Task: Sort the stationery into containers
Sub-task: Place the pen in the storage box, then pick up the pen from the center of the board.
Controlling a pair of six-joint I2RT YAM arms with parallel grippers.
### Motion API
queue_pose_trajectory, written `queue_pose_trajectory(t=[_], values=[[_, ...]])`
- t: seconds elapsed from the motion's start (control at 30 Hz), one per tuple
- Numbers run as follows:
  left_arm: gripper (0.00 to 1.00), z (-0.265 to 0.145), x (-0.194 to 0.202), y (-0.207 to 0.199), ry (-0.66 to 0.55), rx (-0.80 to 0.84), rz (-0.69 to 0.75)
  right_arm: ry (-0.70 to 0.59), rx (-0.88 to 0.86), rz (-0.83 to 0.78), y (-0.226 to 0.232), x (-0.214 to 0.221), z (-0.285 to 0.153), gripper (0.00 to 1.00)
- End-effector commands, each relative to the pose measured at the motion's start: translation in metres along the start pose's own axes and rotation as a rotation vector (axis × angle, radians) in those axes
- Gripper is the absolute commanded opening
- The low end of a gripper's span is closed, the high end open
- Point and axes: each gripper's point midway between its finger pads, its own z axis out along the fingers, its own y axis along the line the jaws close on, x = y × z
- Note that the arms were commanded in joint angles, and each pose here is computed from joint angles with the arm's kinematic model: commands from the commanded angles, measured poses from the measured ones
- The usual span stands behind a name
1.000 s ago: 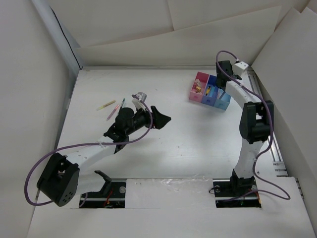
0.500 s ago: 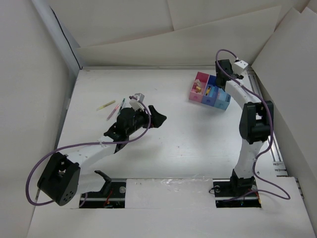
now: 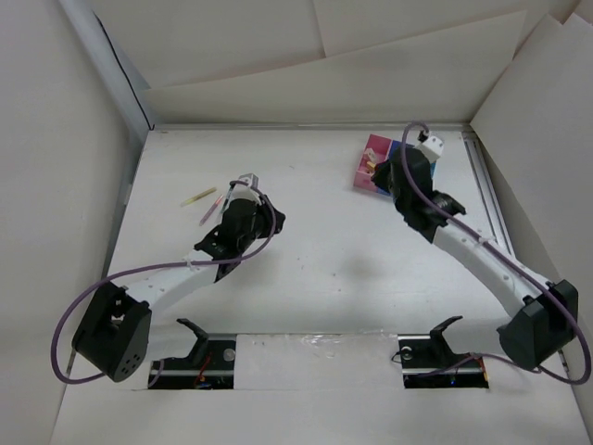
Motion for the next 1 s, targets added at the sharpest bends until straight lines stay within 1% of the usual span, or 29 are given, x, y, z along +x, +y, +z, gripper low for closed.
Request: queue_pose_trajectory(t=[0.0, 0.03, 0.07, 0.1, 0.13, 0.17, 0.2, 0.23, 0.3, 0.37, 0.4, 0.43, 0.47, 0.53, 0.67, 0.7, 0.73, 0.8, 0.97], values=[[0.24, 0.001, -0.026, 0.017, -0.067, -0.105, -0.036, 0.105, -0.132, 0.009, 0.026, 0.056, -0.016, 0.01], [0.24, 0.003, -0.022, 0.024, -0.058, -0.136, -0.045, 0.111, -0.157, 0.019, 0.031, 0.060, -0.023, 0.03], [0.17, 0.006, -0.025, 0.034, -0.069, -0.184, -0.046, 0.124, -0.172, 0.011, 0.035, 0.069, -0.026, 0.08], [0.15, 0.008, -0.029, 0.035, -0.078, -0.204, -0.056, 0.144, -0.197, -0.002, 0.040, 0.079, -0.035, 0.10], [0.13, 0.009, -0.026, 0.042, -0.063, -0.245, -0.048, 0.159, -0.202, -0.025, 0.039, 0.088, -0.038, 0.12], [0.13, 0.013, -0.028, 0.045, -0.062, -0.273, -0.044, 0.165, -0.218, -0.028, 0.043, 0.093, -0.041, 0.20], [0.12, 0.014, -0.031, 0.050, -0.071, -0.307, -0.039, 0.164, -0.229, -0.052, 0.046, 0.101, -0.046, 0.25], [0.12, 0.014, -0.028, 0.055, -0.056, -0.341, -0.039, 0.176, -0.230, -0.063, 0.043, 0.110, -0.047, 0.30], [0.12, 0.017, -0.034, 0.063, -0.062, -0.389, -0.035, 0.174, -0.245, -0.069, 0.042, 0.112, -0.050, 0.39], [0.18, 0.016, -0.033, 0.074, -0.047, -0.439, -0.053, 0.188, -0.260, -0.069, 0.037, 0.120, -0.052, 0.43], [0.23, 0.015, -0.038, 0.078, -0.055, -0.454, -0.056, 0.193, -0.280, -0.061, 0.042, 0.120, -0.053, 0.45], [0.29, 0.014, -0.038, 0.089, -0.053, -0.485, -0.073, 0.209, -0.295, -0.062, 0.044, 0.123, -0.055, 0.45], [0.36, 0.011, -0.038, 0.098, -0.045, -0.513, -0.078, 0.209, -0.295, -0.062, 0.044, 0.123, -0.055, 0.45], [0.40, 0.011, -0.045, 0.115, -0.044, -0.544, -0.120, 0.210, -0.309, -0.061, 0.047, 0.123, -0.060, 0.45], [0.41, 0.003, -0.047, 0.143, -0.043, -0.605, -0.156, 0.201, -0.315, -0.057, 0.047, 0.120, -0.064, 0.45], [0.43, -0.002, -0.046, 0.154, -0.041, -0.651, -0.152, 0.199, -0.316, -0.066, 0.047, 0.120, -0.064, 0.45], [0.43, -0.004, -0.043, 0.155, -0.031, -0.659, -0.151, 0.194, -0.322, -0.061, 0.048, 0.117, -0.066, 0.45], [0.43, -0.006, -0.055, 0.156, -0.061, -0.680, -0.136, 0.189, -0.328, -0.056, 0.049, 0.114, -0.068, 0.45], [0.41, -0.005, -0.055, 0.179, -0.005, -0.756, -0.106, 0.183, -0.334, -0.050, 0.048, 0.111, -0.071, 0.46]])
